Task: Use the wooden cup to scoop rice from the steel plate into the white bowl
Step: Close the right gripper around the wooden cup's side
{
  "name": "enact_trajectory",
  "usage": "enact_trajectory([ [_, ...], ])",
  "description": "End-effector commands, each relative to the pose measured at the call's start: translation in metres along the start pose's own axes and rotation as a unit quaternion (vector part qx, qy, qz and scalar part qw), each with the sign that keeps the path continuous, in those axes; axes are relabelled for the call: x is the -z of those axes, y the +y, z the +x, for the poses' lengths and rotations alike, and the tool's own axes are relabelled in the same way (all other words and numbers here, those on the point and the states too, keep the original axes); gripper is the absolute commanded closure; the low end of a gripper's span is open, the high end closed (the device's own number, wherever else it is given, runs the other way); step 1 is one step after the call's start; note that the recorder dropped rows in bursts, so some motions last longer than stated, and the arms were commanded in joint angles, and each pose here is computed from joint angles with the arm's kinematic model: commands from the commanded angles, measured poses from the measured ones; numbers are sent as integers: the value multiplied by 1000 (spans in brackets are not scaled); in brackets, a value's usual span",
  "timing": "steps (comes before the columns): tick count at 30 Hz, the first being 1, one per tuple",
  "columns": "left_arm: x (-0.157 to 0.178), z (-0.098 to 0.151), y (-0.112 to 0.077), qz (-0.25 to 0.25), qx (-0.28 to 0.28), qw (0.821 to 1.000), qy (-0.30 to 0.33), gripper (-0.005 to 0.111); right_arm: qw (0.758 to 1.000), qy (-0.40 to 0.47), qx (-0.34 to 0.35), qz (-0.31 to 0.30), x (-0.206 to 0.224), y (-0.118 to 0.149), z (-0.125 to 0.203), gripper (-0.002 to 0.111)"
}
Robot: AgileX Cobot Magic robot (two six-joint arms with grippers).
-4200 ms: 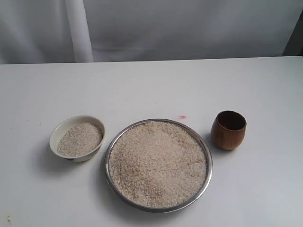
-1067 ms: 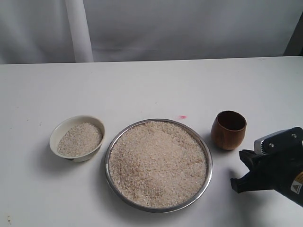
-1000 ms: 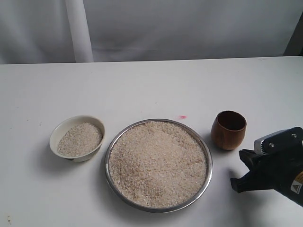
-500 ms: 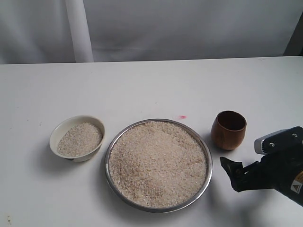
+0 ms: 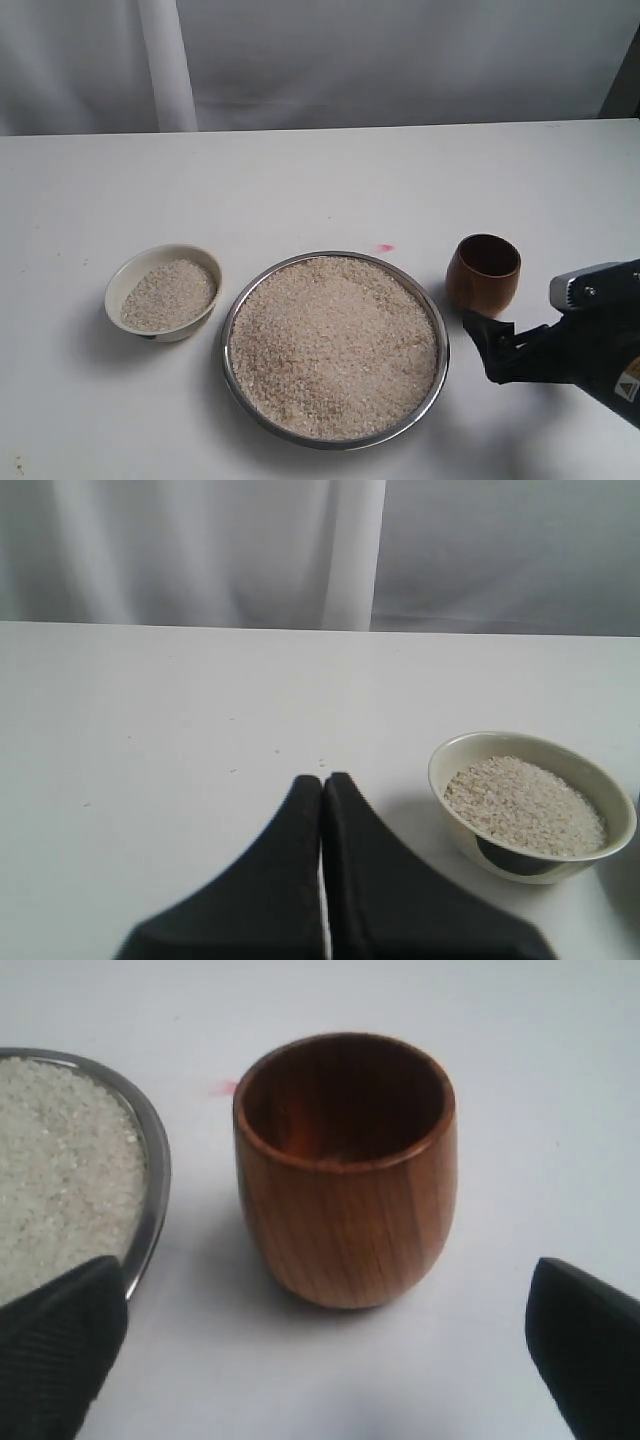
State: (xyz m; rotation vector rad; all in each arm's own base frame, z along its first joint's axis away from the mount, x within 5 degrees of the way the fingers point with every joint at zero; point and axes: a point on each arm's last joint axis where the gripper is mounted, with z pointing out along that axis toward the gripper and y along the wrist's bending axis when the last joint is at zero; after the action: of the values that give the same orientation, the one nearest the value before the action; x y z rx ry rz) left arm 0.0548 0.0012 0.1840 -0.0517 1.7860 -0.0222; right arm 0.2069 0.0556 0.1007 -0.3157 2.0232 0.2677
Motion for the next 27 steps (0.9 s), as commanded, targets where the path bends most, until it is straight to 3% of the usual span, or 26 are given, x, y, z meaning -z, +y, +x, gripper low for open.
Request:
enact_trajectory([
  [1,1,-3,-1,3,3,1000,-9,107,999,-50,-5,0,-1,0,-9,3],
  [12,1,-3,-1,3,3,1000,-9,107,998,-64,1,-3,-20,-3,-26,3],
  [27,1,-3,-1,3,3,1000,-9,107,999,-47,1,7,-85,-14,9,3],
])
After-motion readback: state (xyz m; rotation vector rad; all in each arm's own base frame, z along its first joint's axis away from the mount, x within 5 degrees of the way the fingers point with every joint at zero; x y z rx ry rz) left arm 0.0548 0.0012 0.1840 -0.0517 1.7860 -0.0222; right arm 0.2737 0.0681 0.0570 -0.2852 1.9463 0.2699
